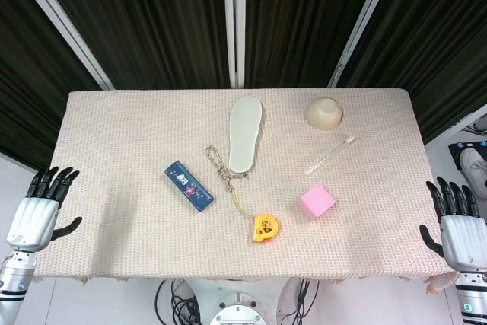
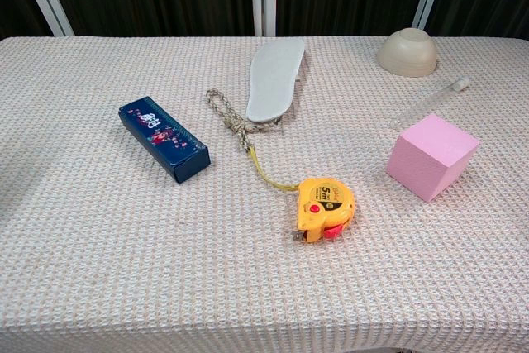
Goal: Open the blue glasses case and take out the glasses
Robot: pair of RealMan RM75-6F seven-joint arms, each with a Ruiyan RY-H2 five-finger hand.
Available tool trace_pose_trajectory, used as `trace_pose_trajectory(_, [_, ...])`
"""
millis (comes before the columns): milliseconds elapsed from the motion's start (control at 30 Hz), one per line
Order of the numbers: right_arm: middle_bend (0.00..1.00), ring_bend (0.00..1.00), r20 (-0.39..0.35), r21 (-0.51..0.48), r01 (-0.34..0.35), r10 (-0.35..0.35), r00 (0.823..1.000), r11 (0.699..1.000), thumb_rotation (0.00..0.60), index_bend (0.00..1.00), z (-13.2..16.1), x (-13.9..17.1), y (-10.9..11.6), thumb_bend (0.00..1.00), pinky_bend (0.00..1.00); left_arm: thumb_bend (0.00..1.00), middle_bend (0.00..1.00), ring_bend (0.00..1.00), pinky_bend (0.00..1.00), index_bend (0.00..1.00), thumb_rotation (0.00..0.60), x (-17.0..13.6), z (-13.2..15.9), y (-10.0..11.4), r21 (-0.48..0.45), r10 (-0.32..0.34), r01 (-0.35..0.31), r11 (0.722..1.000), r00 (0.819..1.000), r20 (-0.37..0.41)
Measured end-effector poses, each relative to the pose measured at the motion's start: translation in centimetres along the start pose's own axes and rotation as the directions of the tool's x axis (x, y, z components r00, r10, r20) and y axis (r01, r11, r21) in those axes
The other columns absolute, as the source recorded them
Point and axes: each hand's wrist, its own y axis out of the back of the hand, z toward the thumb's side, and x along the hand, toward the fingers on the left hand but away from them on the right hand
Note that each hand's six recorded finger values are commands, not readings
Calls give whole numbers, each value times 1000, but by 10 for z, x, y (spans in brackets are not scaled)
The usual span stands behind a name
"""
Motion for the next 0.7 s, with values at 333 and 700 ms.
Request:
trace_pose_trajectory(333, [0, 0, 10, 1, 5, -5, 1000, 1000, 600, 0, -3, 0, 1, 271, 0, 191, 64, 0, 34, 85, 600, 6, 2, -7, -12, -12, 12, 1000, 1000, 16])
trace_pose_trajectory(700, [0, 0, 9, -7, 26, -26, 1000, 1000, 600, 0, -5, -2, 5, 272, 0, 335, 86, 0, 38, 85, 600, 46, 39, -8, -56, -43, 54, 997, 983, 179])
